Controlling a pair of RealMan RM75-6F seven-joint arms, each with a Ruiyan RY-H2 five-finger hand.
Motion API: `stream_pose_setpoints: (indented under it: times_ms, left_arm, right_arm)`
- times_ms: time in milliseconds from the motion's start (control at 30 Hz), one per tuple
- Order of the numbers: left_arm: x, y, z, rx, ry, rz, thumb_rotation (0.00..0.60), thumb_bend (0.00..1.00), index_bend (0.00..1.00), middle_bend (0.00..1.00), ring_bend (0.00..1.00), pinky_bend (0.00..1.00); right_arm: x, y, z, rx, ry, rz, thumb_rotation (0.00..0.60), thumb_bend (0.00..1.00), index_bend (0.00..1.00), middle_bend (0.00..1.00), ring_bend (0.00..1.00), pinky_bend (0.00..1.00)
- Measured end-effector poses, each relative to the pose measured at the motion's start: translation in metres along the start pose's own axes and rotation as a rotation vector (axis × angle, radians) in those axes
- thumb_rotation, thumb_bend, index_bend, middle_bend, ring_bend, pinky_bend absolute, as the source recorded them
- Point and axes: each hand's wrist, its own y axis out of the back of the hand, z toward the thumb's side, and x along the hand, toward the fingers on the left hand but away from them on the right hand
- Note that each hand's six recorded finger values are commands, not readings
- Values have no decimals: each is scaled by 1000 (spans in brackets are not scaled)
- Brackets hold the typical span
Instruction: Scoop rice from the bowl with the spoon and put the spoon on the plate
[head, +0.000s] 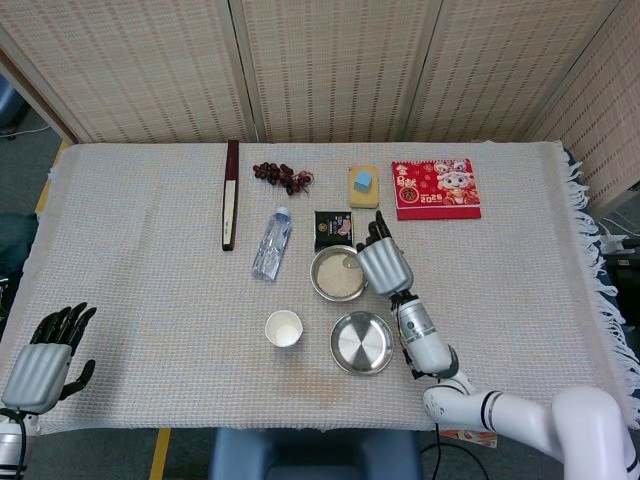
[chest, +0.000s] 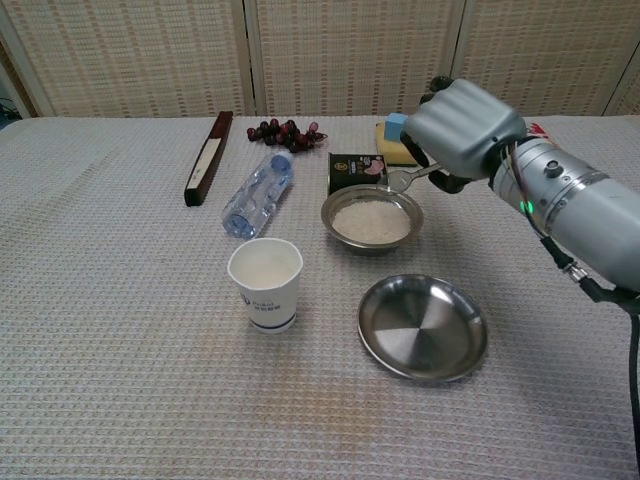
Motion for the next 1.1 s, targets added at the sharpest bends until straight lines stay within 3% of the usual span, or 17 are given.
stream_pose_setpoints:
  times_ms: [200, 533, 867, 1100]
  left_arm:
    - [0, 0, 0, 0, -1, -2, 600, 417, 0, 0, 0, 94]
    - [1, -2, 0, 3, 0, -10, 600, 417, 0, 0, 0, 94]
    - [1, -3, 0, 4, 3, -13, 600, 416, 0, 0, 0, 94]
    - [0, -2, 1, 3, 0, -10, 600, 417, 0, 0, 0, 94]
  right_arm:
    - [-7, -9, 13, 82, 19, 17, 600, 362, 807, 567, 197, 111]
    - [-7, -15, 34, 96, 62, 33, 600, 363, 807, 567, 198, 110]
    - [-4, -15, 50, -63, 73, 91, 600, 362, 808, 567, 201, 109]
    - [-2, -9, 41, -215, 44, 122, 600, 362, 809, 567, 201, 109]
